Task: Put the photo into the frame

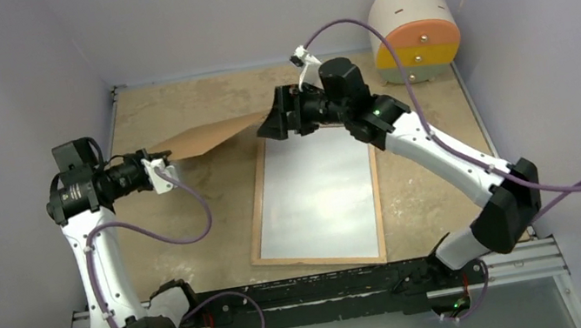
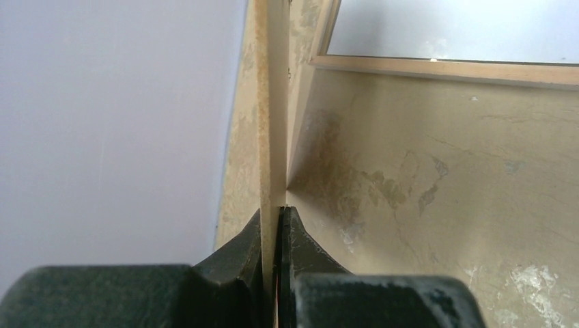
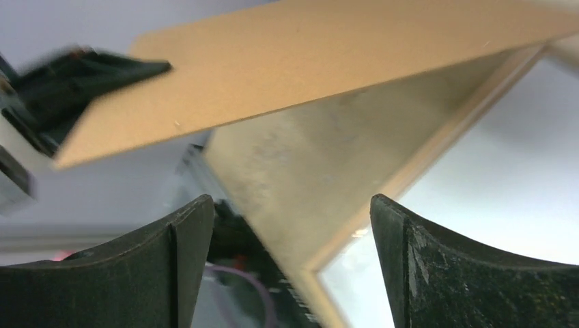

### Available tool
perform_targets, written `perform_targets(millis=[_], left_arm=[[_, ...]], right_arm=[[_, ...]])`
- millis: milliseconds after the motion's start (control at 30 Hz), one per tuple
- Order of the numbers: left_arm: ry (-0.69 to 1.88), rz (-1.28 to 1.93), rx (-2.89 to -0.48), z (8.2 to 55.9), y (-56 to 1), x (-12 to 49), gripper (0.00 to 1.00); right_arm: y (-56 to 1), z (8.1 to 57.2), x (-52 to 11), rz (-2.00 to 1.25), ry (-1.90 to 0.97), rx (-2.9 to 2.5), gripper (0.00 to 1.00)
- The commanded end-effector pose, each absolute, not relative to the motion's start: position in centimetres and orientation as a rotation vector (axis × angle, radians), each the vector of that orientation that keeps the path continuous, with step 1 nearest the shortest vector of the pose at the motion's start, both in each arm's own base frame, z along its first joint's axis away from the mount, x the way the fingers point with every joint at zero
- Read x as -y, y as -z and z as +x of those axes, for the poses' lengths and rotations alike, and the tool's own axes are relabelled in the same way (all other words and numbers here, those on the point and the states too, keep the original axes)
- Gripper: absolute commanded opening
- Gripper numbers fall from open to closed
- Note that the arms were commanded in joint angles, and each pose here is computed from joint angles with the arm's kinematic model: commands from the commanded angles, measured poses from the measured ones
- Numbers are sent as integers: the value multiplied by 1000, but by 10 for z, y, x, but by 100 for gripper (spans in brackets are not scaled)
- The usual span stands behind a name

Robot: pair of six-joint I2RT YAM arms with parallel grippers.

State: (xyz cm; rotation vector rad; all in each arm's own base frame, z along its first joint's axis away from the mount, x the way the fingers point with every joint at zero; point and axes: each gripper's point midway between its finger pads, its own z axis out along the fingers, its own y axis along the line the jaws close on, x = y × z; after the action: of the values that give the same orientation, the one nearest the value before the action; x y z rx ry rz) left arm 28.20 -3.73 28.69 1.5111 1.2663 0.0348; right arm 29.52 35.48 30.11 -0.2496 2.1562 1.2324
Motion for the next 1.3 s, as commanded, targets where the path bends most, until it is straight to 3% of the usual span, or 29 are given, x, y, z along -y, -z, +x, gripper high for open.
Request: perform_targets(millis=[0,200,367,633,800,933,1167,1200,1267], left_arm=[[-2,1586,-1043,267,-324,62,0],[34,1637,-972,253,-329,71,0],[43,1648,-966,248,-329,73,0],[45,1650,-974,247,-328,73,0],[39,1657,-983,247,-326,72,0],[43,1656,-985,247,-325,72,0],[35,1638,-974,250,-330,72,0],[28,1617,-977,254,-334,71,14],[20,1536,-1011,265,-344,68,65]], right_arm=[[-295,292,-326,-769,-898,-1848,84],[-324,278,-333,-1138,-802,-1435,81],[-331,274,-350,-1257,-769,-1236,80],[-305,246,-396,-1498,-702,-1127,81],[-298,254,-411,-1505,-637,-1120,78],[-298,266,-420,-1491,-543,-1101,64],[-293,287,-427,-1476,-447,-1108,9],[-299,288,-427,-1448,-450,-1103,5],[-312,289,-427,-1387,-460,-1089,0]])
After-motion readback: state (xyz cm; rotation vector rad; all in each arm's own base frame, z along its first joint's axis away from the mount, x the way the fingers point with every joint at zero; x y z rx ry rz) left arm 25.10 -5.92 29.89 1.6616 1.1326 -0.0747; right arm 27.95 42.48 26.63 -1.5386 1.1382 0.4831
